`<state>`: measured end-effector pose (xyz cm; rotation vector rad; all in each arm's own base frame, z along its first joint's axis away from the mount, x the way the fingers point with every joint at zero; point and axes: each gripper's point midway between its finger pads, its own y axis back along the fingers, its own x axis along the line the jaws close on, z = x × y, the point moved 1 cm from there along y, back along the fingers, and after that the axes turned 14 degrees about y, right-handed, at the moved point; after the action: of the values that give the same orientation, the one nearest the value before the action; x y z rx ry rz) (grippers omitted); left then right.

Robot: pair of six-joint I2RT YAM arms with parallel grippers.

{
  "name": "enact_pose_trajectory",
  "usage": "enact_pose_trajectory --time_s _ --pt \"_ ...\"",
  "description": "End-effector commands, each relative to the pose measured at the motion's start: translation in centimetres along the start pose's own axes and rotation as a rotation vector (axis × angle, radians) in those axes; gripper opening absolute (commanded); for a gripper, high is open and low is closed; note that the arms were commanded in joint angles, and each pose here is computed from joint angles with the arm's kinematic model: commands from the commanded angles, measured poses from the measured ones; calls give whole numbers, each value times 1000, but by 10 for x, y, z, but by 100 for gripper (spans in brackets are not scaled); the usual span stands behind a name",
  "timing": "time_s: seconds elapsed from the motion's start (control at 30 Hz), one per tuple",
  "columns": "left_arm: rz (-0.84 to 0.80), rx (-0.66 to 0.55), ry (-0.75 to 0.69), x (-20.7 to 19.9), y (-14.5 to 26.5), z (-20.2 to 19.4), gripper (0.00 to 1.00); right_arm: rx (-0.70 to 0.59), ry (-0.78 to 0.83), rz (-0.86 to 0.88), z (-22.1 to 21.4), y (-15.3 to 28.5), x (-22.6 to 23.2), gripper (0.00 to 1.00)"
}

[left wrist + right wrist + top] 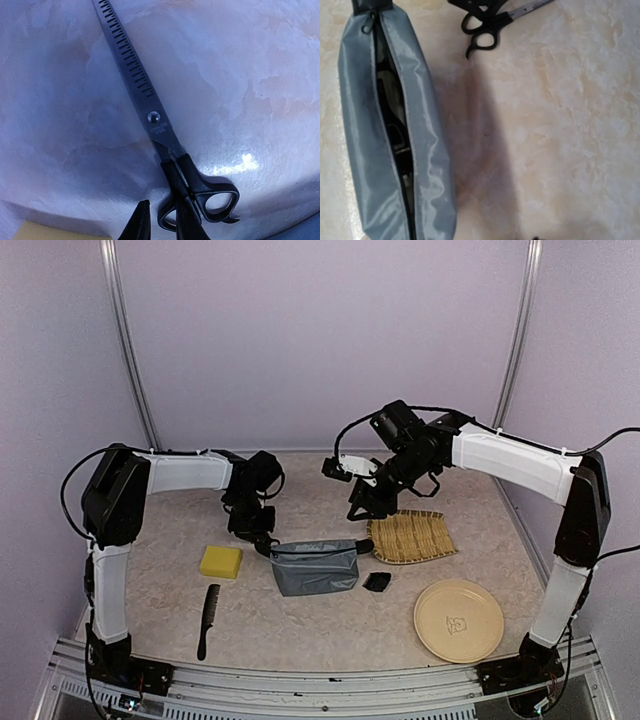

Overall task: Sort the hair-cutting tools
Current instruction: Move the thinning scissors to the center of the board.

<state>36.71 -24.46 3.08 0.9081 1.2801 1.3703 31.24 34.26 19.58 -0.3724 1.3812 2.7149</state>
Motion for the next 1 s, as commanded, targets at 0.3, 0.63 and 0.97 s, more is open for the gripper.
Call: enact_pose_trajectory --time_s 0.3,0.63,0.97 --pt "59 35 -26 17 0 -34 19 -12 -16 17 -3 -6 1 45" --pt "61 17 -25 17 2 -40 21 -14 -19 20 -2 -5 1 45" --pt "-40 -38 -4 -4 31 -27 24 -13 -22 26 -2 -7 0 45"
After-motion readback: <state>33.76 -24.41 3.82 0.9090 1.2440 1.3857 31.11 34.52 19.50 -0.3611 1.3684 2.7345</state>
